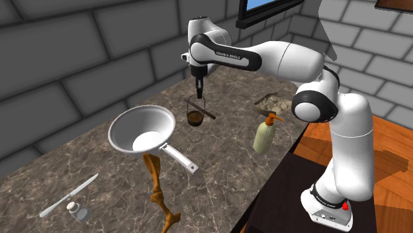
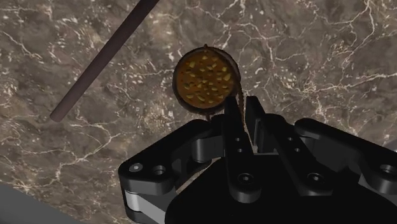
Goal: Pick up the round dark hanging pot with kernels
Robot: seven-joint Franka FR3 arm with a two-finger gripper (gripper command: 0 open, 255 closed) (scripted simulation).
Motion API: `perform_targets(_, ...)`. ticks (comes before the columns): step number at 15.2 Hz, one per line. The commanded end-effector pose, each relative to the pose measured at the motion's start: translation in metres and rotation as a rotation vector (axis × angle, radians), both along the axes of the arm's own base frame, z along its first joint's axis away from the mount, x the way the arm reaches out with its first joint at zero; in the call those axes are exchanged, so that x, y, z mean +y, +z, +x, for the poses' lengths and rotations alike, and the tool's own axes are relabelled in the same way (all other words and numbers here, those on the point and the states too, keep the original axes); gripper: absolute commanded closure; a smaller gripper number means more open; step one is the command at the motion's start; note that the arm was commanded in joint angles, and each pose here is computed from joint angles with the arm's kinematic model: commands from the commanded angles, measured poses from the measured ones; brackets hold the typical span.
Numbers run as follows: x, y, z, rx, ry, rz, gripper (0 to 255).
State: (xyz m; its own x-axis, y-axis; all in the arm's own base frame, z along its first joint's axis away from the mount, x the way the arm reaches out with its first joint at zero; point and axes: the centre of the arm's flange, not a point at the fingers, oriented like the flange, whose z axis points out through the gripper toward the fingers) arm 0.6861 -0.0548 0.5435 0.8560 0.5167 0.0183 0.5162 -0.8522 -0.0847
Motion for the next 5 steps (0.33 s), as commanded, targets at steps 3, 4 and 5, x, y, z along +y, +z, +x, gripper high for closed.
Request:
perform_targets(3, 0.000, 0.021, 0.000, 0.000, 0.000, 0.000, 255)
perform_targets(4, 0.000, 0.022, 0.000, 0.000, 0.000, 0.000, 255)
perform_targets(5, 0.000, 0.022, 0.000, 0.000, 0.000, 0.000, 255)
